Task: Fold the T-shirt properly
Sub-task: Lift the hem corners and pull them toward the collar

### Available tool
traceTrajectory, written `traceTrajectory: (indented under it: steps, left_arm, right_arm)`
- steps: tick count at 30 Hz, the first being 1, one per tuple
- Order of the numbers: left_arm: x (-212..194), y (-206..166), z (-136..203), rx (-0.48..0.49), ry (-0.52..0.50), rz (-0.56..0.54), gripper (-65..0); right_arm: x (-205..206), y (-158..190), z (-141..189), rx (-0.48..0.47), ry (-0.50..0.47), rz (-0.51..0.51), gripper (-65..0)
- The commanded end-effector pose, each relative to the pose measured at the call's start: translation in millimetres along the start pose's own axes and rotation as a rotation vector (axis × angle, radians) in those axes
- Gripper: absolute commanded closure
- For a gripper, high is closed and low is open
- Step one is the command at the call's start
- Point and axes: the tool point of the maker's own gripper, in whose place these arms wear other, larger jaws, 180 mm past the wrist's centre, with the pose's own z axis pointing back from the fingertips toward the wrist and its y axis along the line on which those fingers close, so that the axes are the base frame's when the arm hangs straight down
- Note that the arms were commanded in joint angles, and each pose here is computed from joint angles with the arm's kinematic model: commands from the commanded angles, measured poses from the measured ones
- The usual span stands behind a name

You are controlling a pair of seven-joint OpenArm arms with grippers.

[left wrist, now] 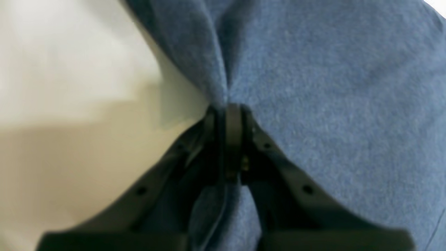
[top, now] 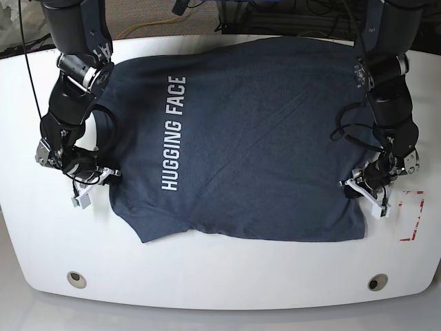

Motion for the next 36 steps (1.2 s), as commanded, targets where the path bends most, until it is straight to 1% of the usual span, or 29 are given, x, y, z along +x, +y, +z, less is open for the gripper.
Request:
traceTrajectory:
  steps: [1, 2, 5, 7, 11, 13, 15, 17, 19, 22, 24, 28, 31, 33, 36]
  left_arm:
    - [12.2, 5.7, 4.5, 0.020, -0.017, -0.016, -0.6]
    - [8.2, 6.5, 4.8, 0.022, -0.011, -0.018, -0.3]
    - [18.8, 7.4, 12.6, 0.037, -0.029, -0.055, -0.1]
    - [37.0, 6.3, 22.2, 0.052, -0.056, -0.095, -0.1]
    - [56.7, 3.0, 35.4, 0.075, -0.074, -0.141, -0.1]
    - [72.7, 0.5, 47.1, 0.092, -0.095, -0.177, -0.1]
    - [87.1, -2.8, 57.4, 0.107, -0.122, -0.209, -0.1]
    - [103.6, -6.5, 71.6, 0.129, -0.152, -0.248, -0.3]
    - [114.2, -9.8, 82.5, 0.145, -0.169, -0.276, -0.3]
    - [135.8, -14.9, 105.2, 0.179, -0.226, -0.320, -0.3]
    - [149.1, -17.2, 126.3, 0.213, -0.278, -0.348, -0.3]
    - [184.1, -34.1, 170.1, 0.263, -0.424, -0.426, -0.1]
    - [225.4, -55.2, 209.9, 0.295, -0.567, -0.485, -0.1]
    - [247.5, -63.9, 230.8, 0.316, -0.622, -0.503, -0.1]
    - [285.2, -67.8, 276.1, 0.378, -0.703, -0.528, -0.1]
  right_arm:
    - [12.6, -4.2, 6.8, -0.020, -0.012, 0.019, 0.0]
    - [13.2, -4.1, 7.0, -0.019, -0.014, 0.020, 0.0]
    - [23.6, -4.9, 13.4, -0.035, -0.036, 0.043, 0.0]
    - [32.0, -5.9, 19.5, -0.051, -0.055, 0.066, 0.0]
    - [38.5, -7.5, 24.1, -0.062, -0.060, 0.080, 0.0]
    - [56.4, -8.4, 32.0, -0.071, -0.087, 0.093, 0.0]
    - [69.8, -11.0, 40.2, -0.089, -0.088, 0.122, 0.0]
    - [84.5, -7.5, 46.0, -0.100, -0.079, 0.173, 0.0]
    - [106.9, -1.2, 56.2, -0.119, -0.094, 0.226, 0.0]
    - [142.0, 3.3, 82.6, -0.164, -0.147, 0.287, 0.0]
    - [172.0, 11.8, 103.8, -0.190, -0.188, 0.323, 0.0]
    - [226.2, 32.5, 148.1, -0.232, -0.268, 0.382, 0.0]
    - [265.0, 57.6, 181.8, -0.282, -0.304, 0.484, 0.0]
    - [289.7, 78.6, 203.8, -0.309, -0.344, 0.546, 0.0]
    - [315.7, 98.1, 234.0, -0.326, -0.402, 0.576, 0.0]
